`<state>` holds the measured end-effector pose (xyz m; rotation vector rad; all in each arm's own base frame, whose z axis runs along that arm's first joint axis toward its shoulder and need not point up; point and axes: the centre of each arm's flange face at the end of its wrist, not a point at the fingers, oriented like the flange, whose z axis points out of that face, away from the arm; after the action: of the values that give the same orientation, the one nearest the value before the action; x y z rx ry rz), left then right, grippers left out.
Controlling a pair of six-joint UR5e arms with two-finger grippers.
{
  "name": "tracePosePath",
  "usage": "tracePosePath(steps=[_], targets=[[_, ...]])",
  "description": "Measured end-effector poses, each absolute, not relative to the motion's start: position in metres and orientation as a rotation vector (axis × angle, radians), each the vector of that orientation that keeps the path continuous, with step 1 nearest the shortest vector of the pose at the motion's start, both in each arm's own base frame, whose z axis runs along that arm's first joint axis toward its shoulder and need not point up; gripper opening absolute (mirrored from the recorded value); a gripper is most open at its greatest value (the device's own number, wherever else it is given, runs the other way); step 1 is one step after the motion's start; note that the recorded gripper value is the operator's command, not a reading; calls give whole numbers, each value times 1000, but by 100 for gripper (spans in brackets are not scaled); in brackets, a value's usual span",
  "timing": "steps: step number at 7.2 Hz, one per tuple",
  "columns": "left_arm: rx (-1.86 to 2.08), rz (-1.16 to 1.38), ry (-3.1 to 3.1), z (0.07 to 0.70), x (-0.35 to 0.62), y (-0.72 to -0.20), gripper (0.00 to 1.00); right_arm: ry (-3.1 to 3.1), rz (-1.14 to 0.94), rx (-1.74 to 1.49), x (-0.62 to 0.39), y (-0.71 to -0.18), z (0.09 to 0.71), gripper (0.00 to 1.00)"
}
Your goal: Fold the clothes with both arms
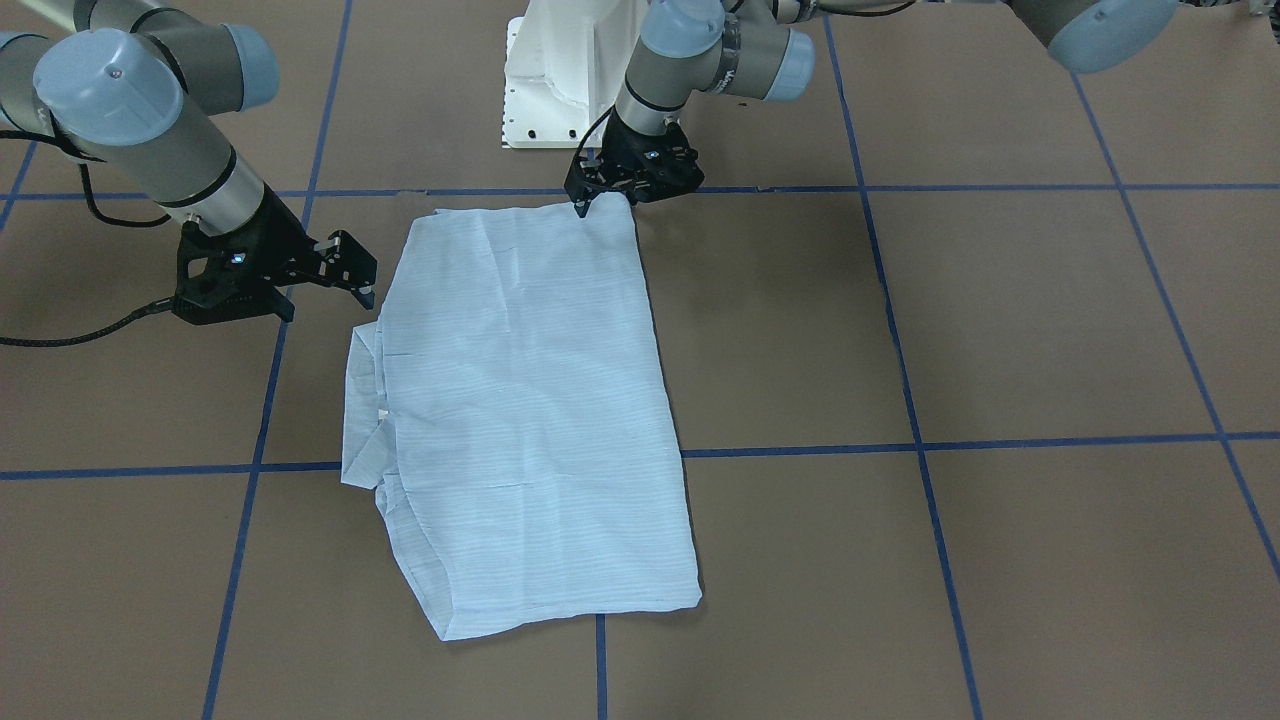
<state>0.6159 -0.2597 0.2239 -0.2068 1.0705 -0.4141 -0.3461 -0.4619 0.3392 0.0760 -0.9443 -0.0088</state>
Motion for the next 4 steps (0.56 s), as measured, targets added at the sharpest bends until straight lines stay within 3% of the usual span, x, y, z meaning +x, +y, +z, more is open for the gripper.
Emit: tracePosePath(steps=[3, 4], targets=[[-206, -418, 1075, 222, 614, -261, 18, -944, -9, 75, -346, -462, 339, 100], [-203, -422, 1080, 220, 612, -264, 0, -944, -9, 75, -346, -462, 340, 100]])
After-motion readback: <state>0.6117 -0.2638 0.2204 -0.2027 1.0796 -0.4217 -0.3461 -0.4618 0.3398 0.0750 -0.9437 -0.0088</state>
